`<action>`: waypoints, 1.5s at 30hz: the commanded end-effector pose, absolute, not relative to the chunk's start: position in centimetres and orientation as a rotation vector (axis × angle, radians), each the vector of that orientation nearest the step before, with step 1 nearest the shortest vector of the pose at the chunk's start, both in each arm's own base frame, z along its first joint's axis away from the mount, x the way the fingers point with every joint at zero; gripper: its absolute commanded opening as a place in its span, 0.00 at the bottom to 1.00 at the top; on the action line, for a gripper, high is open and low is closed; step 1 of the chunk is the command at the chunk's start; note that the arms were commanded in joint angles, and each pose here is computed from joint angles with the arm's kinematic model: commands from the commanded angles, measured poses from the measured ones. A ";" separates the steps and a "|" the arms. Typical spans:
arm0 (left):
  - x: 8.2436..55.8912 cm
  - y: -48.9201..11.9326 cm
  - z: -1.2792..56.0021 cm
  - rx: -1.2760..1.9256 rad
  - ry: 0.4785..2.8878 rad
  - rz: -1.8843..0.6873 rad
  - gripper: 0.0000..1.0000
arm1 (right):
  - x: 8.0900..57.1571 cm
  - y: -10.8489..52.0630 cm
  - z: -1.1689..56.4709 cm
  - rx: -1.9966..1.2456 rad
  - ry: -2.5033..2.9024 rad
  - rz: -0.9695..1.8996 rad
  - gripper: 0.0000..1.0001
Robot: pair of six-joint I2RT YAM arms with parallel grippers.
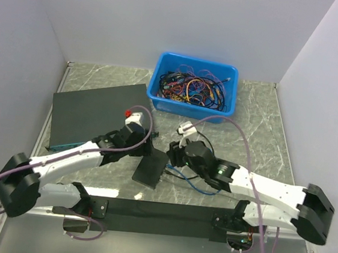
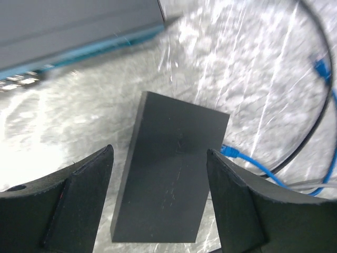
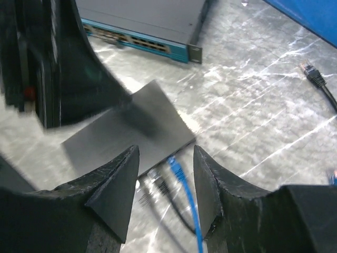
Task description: Insert the plug into the switch port
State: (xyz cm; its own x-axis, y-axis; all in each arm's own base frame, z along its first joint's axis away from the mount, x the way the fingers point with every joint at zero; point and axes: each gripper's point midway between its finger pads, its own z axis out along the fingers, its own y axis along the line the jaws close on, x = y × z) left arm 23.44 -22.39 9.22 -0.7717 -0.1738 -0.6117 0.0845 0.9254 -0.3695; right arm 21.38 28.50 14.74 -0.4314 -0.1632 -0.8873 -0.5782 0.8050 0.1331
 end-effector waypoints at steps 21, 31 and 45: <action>25.7 -7.2 19.6 -0.540 1.686 -0.118 0.96 | 13.5 22.2 24.0 -0.360 1.737 1.007 0.57; 24.8 0.2 17.1 -0.605 1.425 0.157 0.99 | 14.9 20.6 23.7 -0.199 1.726 0.967 0.63; 29.1 4.4 15.4 -0.561 1.344 0.153 0.99 | 15.1 21.1 22.6 -0.206 1.671 0.988 0.64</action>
